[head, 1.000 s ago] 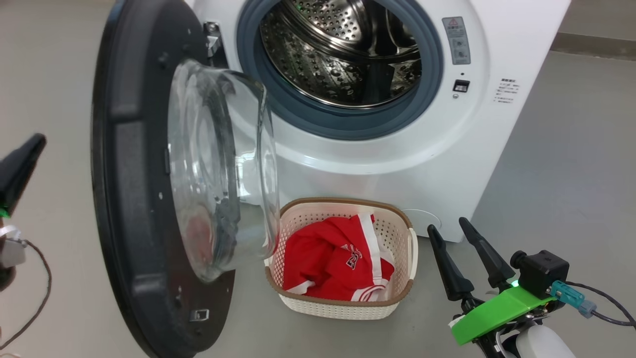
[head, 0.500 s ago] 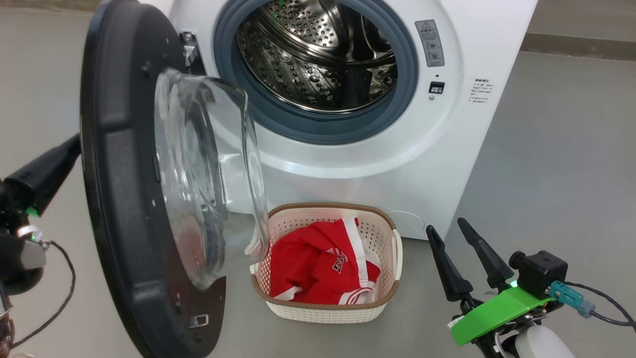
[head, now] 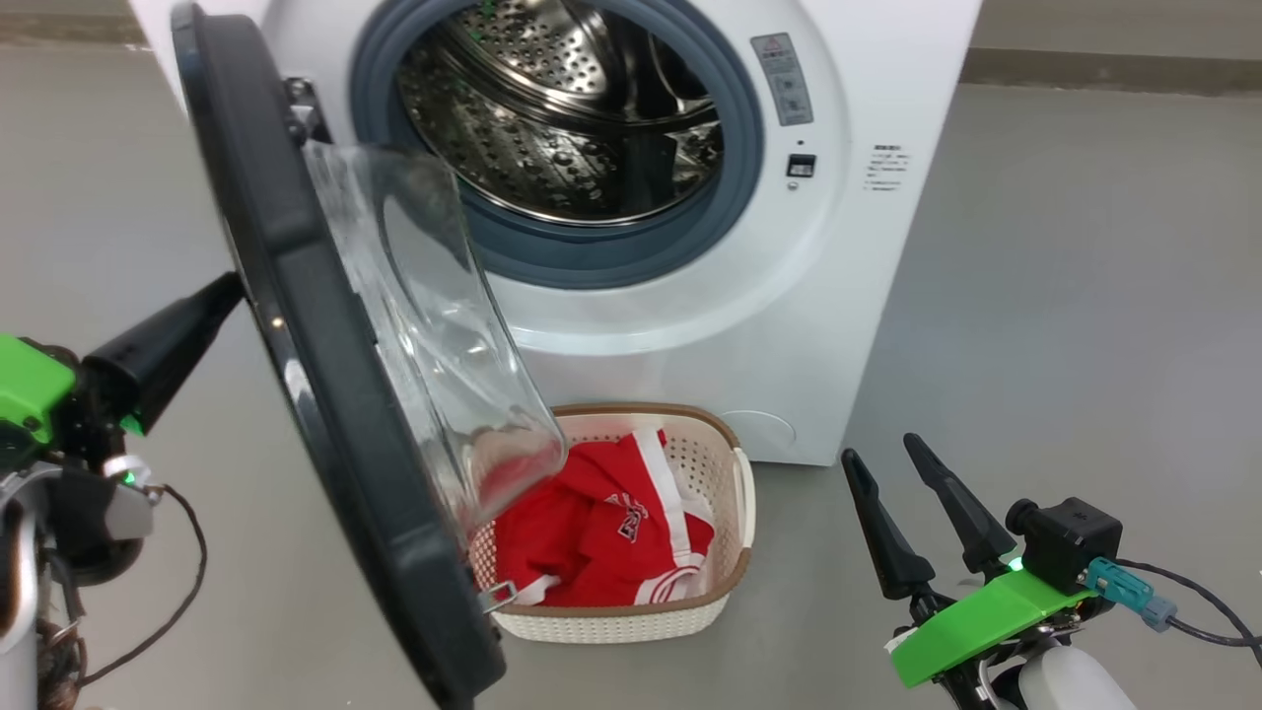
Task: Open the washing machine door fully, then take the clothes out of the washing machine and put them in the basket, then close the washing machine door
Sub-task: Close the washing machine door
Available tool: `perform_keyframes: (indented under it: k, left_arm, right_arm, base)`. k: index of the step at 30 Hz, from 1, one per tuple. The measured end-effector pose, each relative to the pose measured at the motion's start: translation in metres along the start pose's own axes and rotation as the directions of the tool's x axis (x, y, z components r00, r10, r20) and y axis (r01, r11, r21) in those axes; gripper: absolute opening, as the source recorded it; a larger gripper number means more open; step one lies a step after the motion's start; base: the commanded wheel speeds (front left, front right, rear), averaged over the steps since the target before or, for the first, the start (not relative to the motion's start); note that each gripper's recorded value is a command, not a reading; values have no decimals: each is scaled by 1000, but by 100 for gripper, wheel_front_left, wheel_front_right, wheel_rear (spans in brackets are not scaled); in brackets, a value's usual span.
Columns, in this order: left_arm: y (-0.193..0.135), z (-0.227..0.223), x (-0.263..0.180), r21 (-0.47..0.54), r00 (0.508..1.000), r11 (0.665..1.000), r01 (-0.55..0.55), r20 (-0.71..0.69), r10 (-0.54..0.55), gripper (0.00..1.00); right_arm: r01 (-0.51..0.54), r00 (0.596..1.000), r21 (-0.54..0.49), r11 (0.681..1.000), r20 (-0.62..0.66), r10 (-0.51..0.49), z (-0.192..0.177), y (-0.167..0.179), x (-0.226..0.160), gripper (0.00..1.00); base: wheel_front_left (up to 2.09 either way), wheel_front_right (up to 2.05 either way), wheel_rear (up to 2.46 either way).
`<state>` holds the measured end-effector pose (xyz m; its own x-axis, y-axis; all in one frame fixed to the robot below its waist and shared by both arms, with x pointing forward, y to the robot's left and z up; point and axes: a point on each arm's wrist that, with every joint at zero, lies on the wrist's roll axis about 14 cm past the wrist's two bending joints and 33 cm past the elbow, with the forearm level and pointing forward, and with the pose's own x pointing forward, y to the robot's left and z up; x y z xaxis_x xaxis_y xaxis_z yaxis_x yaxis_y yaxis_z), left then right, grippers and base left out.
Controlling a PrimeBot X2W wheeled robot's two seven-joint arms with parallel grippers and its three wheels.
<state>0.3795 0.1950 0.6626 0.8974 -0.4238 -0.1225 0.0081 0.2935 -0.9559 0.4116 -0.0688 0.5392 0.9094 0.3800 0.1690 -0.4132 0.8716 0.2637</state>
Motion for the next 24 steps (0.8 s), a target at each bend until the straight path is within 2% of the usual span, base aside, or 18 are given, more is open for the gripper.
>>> perform_keyframes:
  k: [13, 24]
  left_arm:
    - [4, -26, 51, -25, 996, 1000, -1, -89, -1, 0]
    - [-11, -47, 103, -29, 986, 998, 53, -160, -57, 0]
  right_arm:
    - [129, 991, -10, 992, 21, -129, 8, -41, -24, 100]
    - [238, 970, -27, 971, 64, -236, 24, -75, -39, 100]
  base:
    - [0, 0, 0]
    - [0, 0, 0]
